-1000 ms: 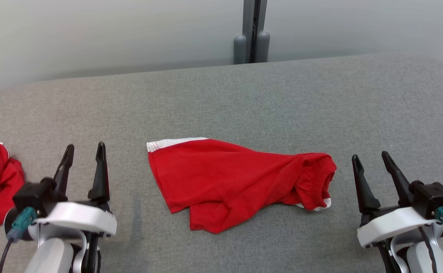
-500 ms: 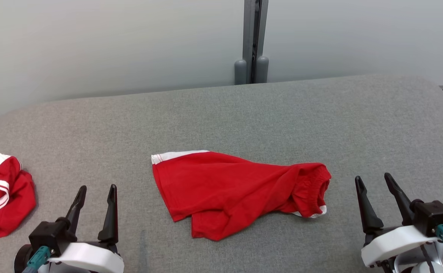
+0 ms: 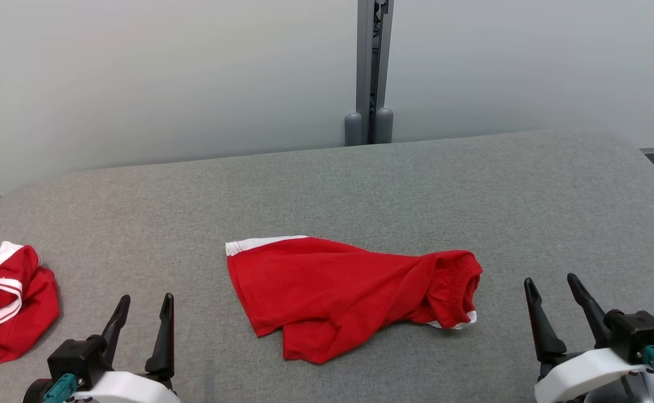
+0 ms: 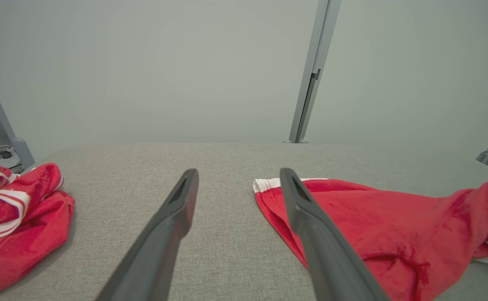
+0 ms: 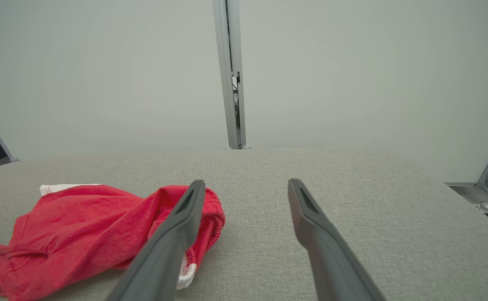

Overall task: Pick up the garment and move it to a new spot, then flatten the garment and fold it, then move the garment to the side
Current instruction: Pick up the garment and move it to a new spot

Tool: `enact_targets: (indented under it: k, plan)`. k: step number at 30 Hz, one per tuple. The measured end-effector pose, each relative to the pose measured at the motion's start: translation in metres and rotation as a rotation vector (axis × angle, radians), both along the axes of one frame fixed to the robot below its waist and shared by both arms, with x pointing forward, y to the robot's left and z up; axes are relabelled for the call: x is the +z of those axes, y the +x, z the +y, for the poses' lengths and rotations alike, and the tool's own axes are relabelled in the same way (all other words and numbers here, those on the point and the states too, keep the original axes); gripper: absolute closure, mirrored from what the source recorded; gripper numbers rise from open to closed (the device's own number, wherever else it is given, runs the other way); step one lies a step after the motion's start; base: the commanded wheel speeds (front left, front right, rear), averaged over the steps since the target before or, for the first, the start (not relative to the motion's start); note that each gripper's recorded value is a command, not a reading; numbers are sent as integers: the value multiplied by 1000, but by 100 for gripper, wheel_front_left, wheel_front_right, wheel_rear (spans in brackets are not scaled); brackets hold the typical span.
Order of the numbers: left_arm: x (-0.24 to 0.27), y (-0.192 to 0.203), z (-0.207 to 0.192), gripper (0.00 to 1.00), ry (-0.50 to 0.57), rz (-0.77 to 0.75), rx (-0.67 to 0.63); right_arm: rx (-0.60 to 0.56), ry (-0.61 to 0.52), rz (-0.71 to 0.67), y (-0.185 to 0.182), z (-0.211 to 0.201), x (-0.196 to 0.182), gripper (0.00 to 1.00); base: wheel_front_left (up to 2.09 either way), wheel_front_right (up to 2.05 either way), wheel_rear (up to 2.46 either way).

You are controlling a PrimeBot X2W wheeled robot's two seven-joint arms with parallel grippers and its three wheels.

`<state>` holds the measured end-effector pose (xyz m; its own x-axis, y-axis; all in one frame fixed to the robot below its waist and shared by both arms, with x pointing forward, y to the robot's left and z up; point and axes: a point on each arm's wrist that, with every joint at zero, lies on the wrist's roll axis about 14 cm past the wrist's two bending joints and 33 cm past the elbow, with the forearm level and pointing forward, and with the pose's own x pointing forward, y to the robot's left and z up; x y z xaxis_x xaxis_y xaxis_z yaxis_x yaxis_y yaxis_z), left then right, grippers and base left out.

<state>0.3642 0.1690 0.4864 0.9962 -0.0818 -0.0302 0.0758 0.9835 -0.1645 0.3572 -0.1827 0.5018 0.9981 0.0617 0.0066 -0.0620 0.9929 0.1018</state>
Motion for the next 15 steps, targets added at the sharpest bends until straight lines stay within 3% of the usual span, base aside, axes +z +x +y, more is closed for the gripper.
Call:
enact_targets:
  k: [15]
  plan:
    - [-5,-2,7,0,-6,16,24,8,7,7,-2,4,0,0,0,0,0]
